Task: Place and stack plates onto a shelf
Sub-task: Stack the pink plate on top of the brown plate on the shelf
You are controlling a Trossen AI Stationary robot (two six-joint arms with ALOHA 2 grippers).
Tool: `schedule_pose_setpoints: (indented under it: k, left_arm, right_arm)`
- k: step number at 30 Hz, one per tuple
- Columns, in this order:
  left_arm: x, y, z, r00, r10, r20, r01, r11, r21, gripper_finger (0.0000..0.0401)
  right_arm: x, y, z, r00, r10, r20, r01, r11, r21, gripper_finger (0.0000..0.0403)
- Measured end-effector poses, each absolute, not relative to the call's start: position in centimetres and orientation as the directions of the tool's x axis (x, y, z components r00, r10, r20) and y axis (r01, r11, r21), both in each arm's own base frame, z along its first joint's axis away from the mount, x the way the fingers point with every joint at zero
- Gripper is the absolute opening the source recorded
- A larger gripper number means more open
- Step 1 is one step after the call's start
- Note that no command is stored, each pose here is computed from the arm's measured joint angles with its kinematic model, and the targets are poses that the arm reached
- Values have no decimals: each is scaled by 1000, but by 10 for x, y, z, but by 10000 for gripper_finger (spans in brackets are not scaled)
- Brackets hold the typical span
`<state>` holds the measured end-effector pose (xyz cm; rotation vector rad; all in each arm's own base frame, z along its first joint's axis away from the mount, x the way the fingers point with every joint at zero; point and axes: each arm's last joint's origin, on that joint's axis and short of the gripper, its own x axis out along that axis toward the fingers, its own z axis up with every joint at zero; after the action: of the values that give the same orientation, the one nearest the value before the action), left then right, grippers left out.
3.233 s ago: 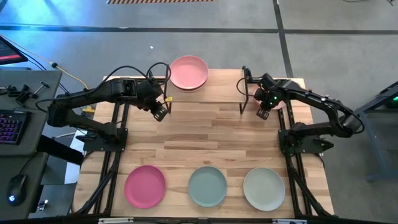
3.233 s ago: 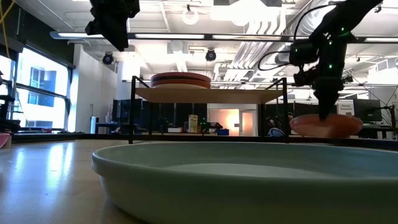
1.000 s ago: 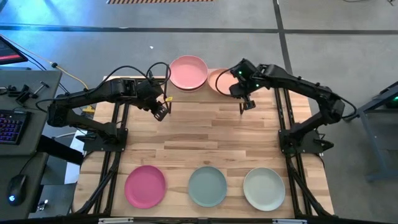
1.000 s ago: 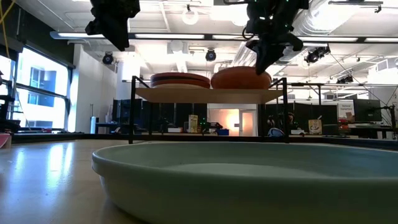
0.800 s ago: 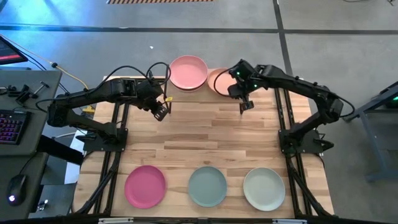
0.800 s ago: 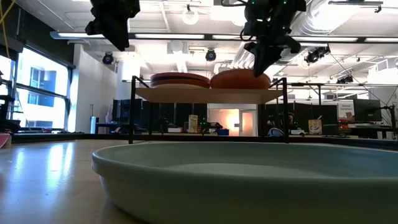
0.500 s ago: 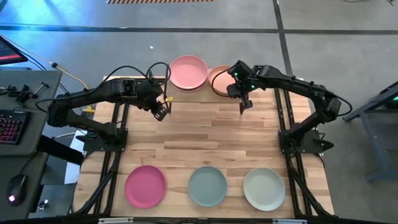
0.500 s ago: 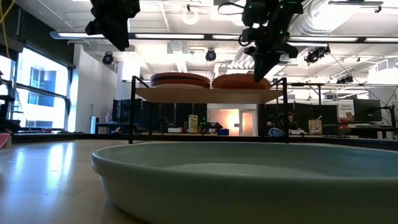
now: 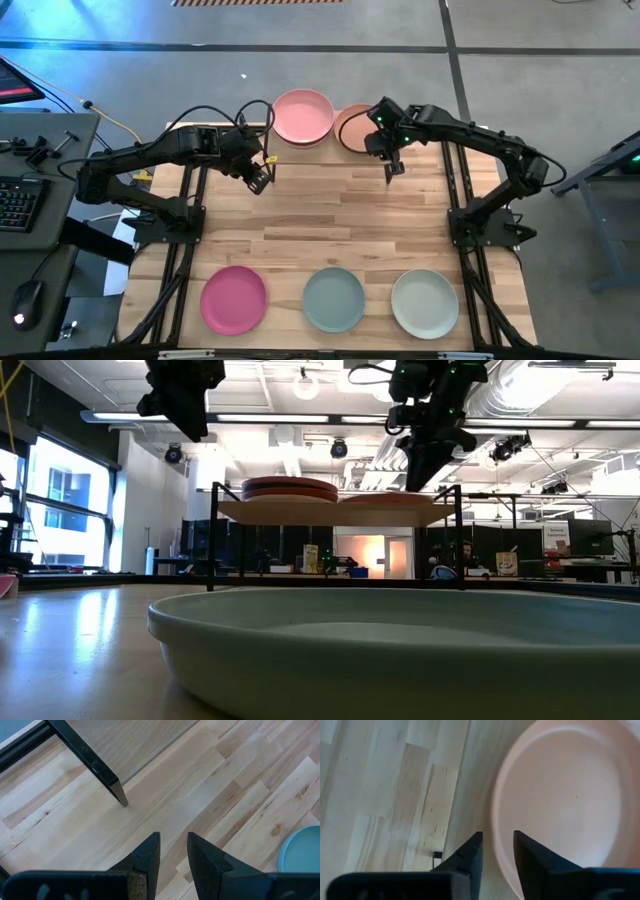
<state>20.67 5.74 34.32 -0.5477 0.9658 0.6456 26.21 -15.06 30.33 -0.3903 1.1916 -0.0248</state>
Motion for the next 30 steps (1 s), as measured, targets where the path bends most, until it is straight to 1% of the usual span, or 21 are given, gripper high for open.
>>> schedule_pose_setpoints:
  k: [3, 6, 8, 13, 19, 23, 26, 30]
  left_arm:
    - [207, 57, 343, 413, 252, -875, -712, 688, -138, 88]
    - [207, 57, 343, 415, 247, -876, -720, 677, -150, 88]
    - [207, 55, 343, 424, 214, -880, -710, 682, -176, 88]
    - [210, 41, 342, 439, 140, -888, -663, 717, -215, 88]
    - [206, 10, 339, 378, 68, -923, -608, 770, -192, 88]
    - [204, -15, 338, 370, 19, -929, -540, 818, -198, 88]
    - [202, -34, 338, 365, -25, -931, -494, 842, -216, 88]
    - [196, -56, 338, 352, -51, -934, -435, 875, -212, 88]
  right_arm:
    - [261, -151, 304, 372, -232, -899, -157, 939, -308, 102]
    - [259, -150, 305, 353, -242, -904, -131, 944, -304, 106]
    - [258, -148, 309, 334, -249, -909, -123, 945, -303, 106]
    - [259, -137, 330, 334, -249, -909, -76, 954, -289, 106]
    - [264, -113, 360, 372, -228, -900, -38, 965, -260, 106]
    - [266, -93, 373, 390, -197, -900, -1, 977, -215, 106]
    - [268, -80, 378, 394, -169, -903, 32, 985, -170, 106]
    - [271, -63, 379, 397, -141, -907, 74, 990, -122, 106]
